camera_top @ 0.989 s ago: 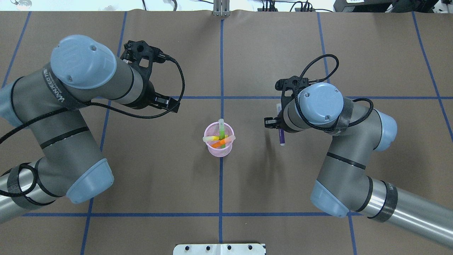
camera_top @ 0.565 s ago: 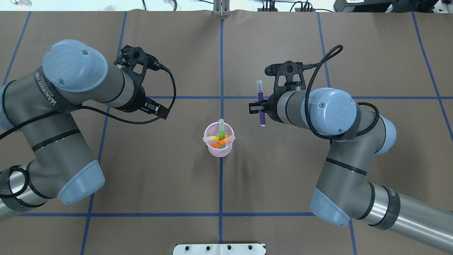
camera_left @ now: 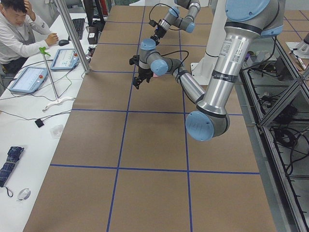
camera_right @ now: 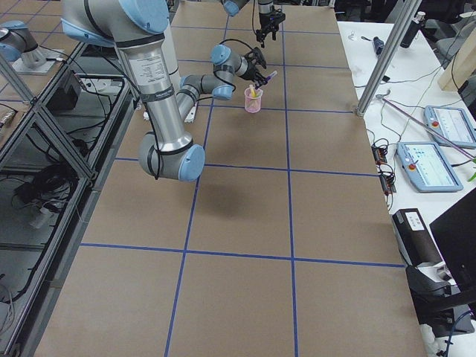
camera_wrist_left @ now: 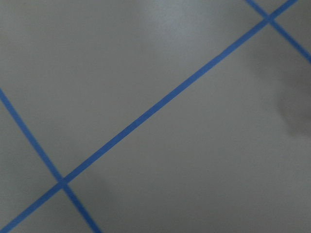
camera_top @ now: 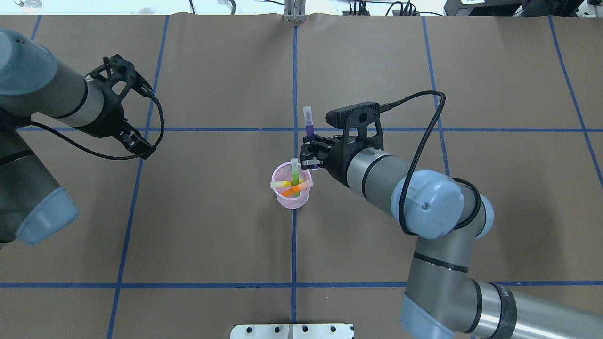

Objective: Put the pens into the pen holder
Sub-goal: 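Lower the purple marker into the cup and open the right gripper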

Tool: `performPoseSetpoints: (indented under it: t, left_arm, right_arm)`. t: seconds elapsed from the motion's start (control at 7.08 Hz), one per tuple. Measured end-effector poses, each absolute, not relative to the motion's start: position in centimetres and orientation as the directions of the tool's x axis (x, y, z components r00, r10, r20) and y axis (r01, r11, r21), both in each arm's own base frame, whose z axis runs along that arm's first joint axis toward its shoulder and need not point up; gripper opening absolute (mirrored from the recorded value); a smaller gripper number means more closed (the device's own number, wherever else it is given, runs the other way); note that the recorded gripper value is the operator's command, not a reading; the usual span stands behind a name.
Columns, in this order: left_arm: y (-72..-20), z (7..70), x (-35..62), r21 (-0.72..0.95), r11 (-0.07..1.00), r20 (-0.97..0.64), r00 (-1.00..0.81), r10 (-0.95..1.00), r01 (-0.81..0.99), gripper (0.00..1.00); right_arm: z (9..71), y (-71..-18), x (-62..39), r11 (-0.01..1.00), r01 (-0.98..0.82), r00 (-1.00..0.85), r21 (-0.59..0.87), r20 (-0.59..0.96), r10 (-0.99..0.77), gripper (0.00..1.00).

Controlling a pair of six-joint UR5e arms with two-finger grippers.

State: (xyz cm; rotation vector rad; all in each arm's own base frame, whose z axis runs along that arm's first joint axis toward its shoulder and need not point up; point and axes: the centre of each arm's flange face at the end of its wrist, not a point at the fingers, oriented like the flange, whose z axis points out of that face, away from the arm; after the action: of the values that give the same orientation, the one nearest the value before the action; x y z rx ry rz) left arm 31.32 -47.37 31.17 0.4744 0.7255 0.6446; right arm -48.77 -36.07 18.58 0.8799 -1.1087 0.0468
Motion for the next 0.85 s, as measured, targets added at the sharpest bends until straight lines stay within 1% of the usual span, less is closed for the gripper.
performPoseSetpoints:
  t: [0.42, 0.57, 0.85]
  left_arm:
    - [-47.2, 32.7, 30.6, 0.592, 0.711, -0.452, 0.574, 0.683, -0.379, 1.00]
    - [-47.2, 32.8, 30.6, 0.591, 0.712, -0.453, 0.574, 0.682, -0.380, 1.00]
    - [-47.2, 32.8, 30.6, 0.590, 0.712, -0.453, 0.574, 0.682, -0.380, 1.00]
  right_arm:
    - [18.6, -32.4, -52.3, 0.594, -0.544, 0.522, 0.593, 0.793, -0.314, 0.00]
    - [19.1, -32.2, -53.6, 0.565, -0.560, 0.552, 0.606, 0.781, -0.292, 0.00]
    - [19.5, -32.3, -54.9, 0.538, -0.568, 0.582, 0.623, 0.766, -0.272, 0.00]
